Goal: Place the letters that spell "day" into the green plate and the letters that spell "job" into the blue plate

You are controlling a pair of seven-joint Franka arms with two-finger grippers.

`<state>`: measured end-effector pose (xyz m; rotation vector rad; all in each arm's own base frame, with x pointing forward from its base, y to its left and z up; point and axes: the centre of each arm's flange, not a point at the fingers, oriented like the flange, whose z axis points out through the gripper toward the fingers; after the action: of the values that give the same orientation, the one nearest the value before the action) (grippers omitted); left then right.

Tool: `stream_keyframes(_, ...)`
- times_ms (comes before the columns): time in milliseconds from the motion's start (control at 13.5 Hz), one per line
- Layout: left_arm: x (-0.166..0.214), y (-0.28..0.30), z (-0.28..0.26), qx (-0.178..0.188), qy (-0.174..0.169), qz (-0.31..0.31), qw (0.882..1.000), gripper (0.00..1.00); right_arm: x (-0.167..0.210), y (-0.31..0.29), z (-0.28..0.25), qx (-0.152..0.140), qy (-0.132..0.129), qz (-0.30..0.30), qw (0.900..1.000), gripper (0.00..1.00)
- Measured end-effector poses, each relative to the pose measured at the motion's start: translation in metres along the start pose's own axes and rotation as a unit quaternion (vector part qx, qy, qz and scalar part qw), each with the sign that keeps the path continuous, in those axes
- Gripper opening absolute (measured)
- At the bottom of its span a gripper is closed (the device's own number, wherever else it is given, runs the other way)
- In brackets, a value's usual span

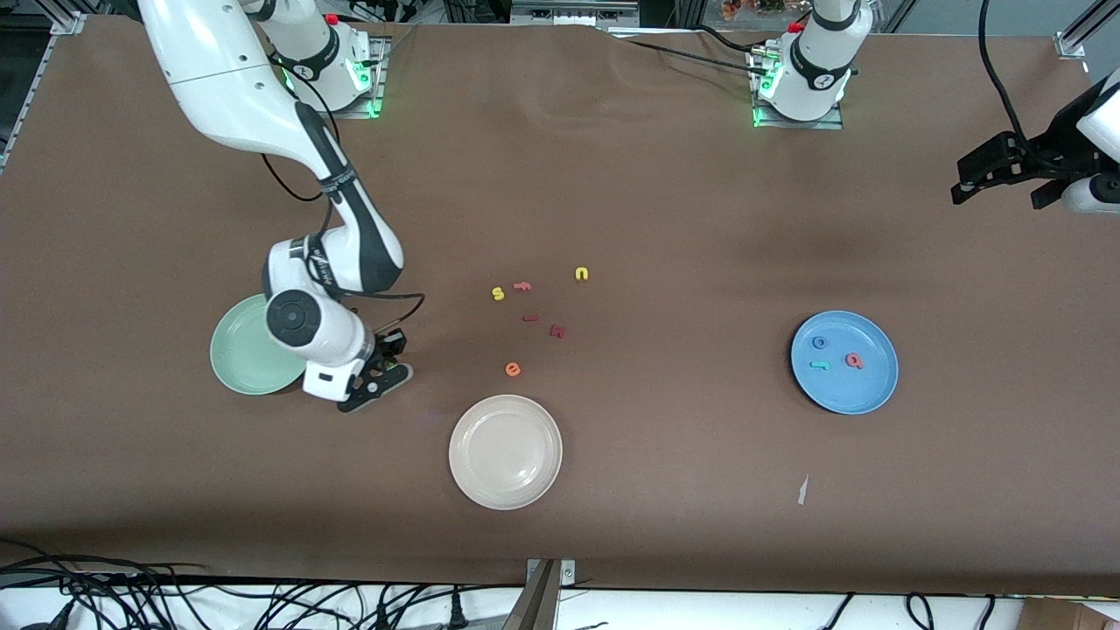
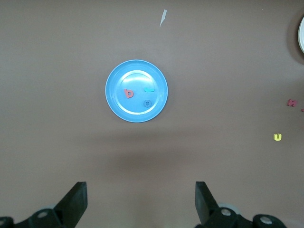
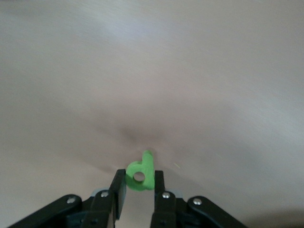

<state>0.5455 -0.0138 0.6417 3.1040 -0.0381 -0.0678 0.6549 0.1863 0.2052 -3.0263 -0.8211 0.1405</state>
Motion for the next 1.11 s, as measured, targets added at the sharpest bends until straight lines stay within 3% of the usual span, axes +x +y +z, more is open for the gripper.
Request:
stream_keyframes(445,0.000,0.000,0.000,0.000,0.000,0.000,1.000,1.00,-0.041,0.070,-0.031,0.000,-0.070,0.060,0.996,0.28)
stream_keyframes(742,0.000,0.000,0.000,0.000,0.000,0.000,1.000,1.00,-0.066,0.107,-0.029,-0.004,-0.099,0.094,0.991,0.28)
stream_keyframes(891,0.000,0.000,0.000,0.000,0.000,0.000,1.000,1.00,-0.076,0.121,-0.022,-0.001,-0.106,0.107,0.989,0.43)
stream_keyframes(1114,0.000,0.000,0.000,0.000,0.000,0.000,1.000,1.00,-0.073,0.119,-0.028,0.000,-0.104,0.106,0.989,0.74)
